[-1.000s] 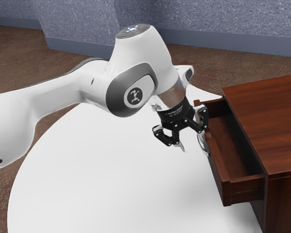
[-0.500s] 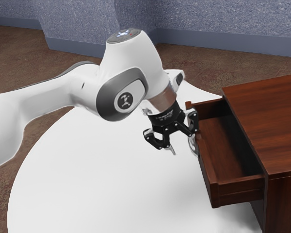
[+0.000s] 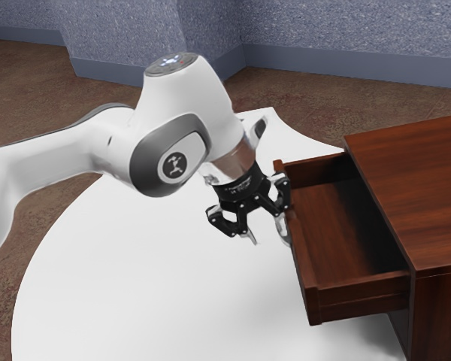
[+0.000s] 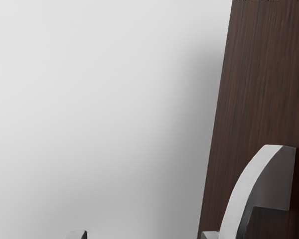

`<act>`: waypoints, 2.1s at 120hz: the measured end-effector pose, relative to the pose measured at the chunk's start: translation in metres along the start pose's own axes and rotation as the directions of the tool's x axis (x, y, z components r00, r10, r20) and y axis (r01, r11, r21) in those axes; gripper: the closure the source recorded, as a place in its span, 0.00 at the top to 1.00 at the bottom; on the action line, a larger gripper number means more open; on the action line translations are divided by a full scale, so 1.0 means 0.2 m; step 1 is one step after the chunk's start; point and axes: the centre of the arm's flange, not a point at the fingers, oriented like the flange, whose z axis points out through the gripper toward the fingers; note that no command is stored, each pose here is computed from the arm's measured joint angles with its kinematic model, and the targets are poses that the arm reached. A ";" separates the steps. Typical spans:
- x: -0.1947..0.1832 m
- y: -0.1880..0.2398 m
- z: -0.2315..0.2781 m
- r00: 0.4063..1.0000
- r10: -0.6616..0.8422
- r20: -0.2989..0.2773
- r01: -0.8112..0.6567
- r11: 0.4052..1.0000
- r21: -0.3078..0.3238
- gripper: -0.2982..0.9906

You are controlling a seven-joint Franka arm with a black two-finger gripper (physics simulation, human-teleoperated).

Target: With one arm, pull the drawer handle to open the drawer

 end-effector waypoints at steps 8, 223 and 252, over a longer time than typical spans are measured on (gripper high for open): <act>0.01 -0.02 -0.01 1.000 -0.005 -0.003 0.005 1.000 -0.005 0.46; -0.10 -0.29 -0.10 0.999 -0.016 -0.037 0.015 0.999 -0.038 0.46; -0.07 -0.32 -0.11 0.999 -0.028 -0.043 0.027 0.999 -0.037 0.46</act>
